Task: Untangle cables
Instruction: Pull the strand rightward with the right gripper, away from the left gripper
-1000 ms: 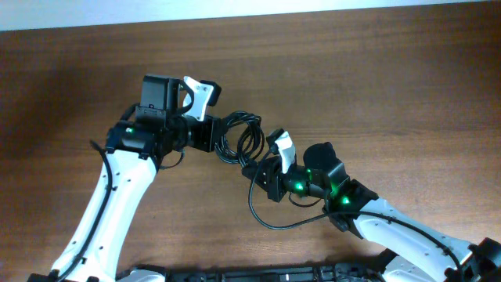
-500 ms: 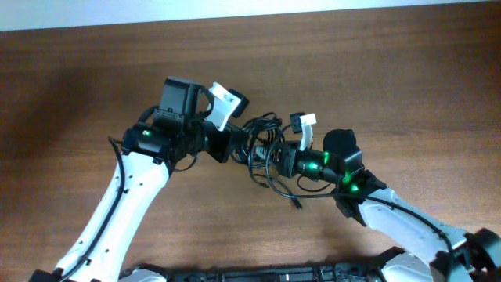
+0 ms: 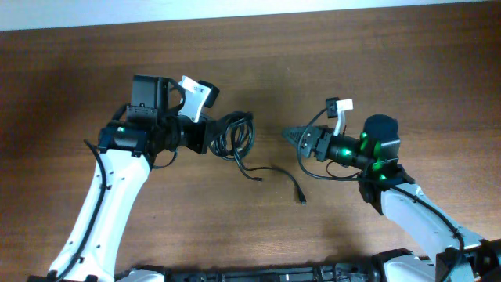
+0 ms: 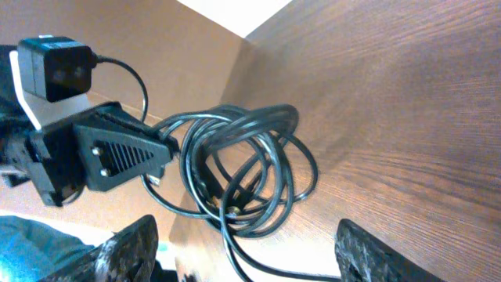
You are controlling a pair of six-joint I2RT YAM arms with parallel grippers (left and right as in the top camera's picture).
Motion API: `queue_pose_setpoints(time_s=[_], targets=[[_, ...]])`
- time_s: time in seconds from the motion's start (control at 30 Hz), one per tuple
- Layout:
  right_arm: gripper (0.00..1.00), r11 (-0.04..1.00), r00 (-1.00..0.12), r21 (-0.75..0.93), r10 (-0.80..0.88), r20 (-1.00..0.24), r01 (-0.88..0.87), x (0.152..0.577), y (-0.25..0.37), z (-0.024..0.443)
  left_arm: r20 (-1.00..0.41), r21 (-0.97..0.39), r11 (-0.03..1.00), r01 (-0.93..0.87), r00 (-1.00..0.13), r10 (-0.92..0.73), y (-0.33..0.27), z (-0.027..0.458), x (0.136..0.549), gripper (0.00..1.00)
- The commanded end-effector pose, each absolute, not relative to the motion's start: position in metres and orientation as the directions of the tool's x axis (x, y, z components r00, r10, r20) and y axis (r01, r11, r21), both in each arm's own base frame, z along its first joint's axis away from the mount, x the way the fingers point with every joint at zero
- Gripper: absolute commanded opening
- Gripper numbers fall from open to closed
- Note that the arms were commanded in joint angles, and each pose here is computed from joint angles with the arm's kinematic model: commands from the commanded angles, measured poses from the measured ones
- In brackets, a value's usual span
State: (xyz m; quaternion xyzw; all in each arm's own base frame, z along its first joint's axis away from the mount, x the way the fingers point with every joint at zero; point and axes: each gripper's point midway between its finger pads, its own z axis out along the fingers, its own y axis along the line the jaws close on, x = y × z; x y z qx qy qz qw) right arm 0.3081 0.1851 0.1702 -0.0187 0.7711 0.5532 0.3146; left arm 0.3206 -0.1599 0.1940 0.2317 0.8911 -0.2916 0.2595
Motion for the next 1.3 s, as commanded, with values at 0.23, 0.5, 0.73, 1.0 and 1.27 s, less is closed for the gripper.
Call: queue_pose_setpoints(time_s=[0.23,0.5,0.73,1.0,1.27], targets=[[0.55,0.213,-0.906,0.915,0.183,-0.383,-0.343,0.266,0.228,0.188,-0.714,-0.406,0.491,0.77,-0.603,0.355,-0.184,0.219,0.295,0.0],[0.55,0.223,-0.886,0.954,0.375,-0.272,-0.198,0.288,0.243,0.196,-0.679,-0.428,0.506,0.749,-0.636,0.367,-0.195,0.214,0.288,0.0],[0.62,0.6,-0.808,0.8,0.473,-0.351,0.004,0.308,0.195,0.107,-0.521,-0.218,0.905,0.365,-0.828,0.208,-0.125,0.175,0.329,0.0],[0.53,0.353,-0.788,0.911,0.489,-0.375,-0.215,0.3,0.258,0.184,-0.523,-0.299,0.843,0.448,-0.816,0.247,-0.155,0.18,0.316,0.0],[0.51,0.325,-0.771,0.944,0.614,-0.168,0.053,0.315,0.259,0.137,-0.519,-0.312,0.796,0.519,-0.795,0.315,-0.186,0.18,0.299,0.0]])
